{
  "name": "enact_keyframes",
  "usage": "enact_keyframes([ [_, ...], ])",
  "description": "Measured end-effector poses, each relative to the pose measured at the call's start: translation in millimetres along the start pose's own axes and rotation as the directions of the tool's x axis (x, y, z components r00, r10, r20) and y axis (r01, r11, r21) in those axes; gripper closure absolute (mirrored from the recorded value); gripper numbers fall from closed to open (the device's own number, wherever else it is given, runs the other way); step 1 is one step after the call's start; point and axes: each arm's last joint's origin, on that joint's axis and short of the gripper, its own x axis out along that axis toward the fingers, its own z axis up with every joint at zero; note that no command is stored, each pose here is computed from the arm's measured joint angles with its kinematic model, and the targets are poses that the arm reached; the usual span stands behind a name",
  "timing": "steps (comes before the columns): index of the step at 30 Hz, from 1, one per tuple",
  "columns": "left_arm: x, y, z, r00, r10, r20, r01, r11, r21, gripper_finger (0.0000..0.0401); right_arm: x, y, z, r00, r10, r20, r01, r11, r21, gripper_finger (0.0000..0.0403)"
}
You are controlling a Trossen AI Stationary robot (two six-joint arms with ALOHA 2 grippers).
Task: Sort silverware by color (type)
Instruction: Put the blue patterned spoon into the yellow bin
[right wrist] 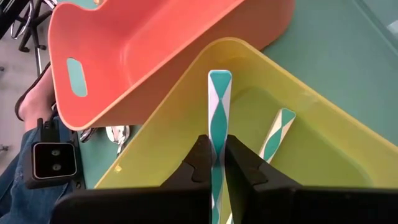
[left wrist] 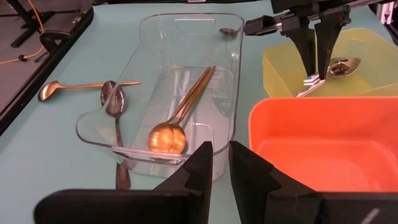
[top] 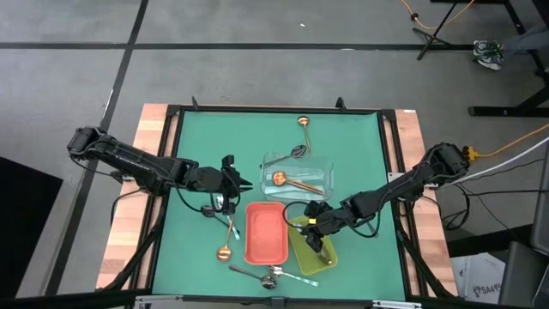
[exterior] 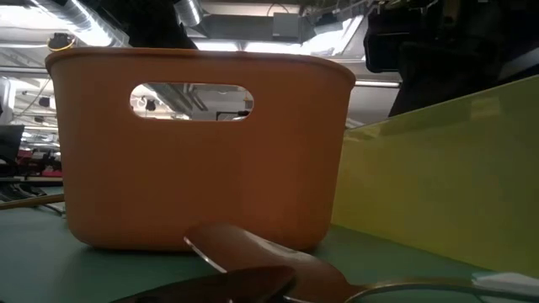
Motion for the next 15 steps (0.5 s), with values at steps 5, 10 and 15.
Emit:
enact_keyframes([
  [5,0.0,0.0,0.0,1.0,0.0,0.0,0.0,1.0,0.0,0.0354,0.0,0.0,0.0,1.0,0.0,0.0,0.0,1.0,-0.001,0.0392],
  [10,0.0,0.0,0.0,1.0,0.0,0.0,0.0,1.0,0.0,0.0354,0.0,-0.1,-0.1,1.0,-0.001,-0.001,0.001,1.0,-0.003,0.0361],
  [15,0.0,0.0,0.0,1.0,0.0,0.0,0.0,1.0,0.0,0.0354,0.0,-0.2,-0.1,1.0,-0.002,-0.001,0.002,1.0,-0.003,0.0317],
])
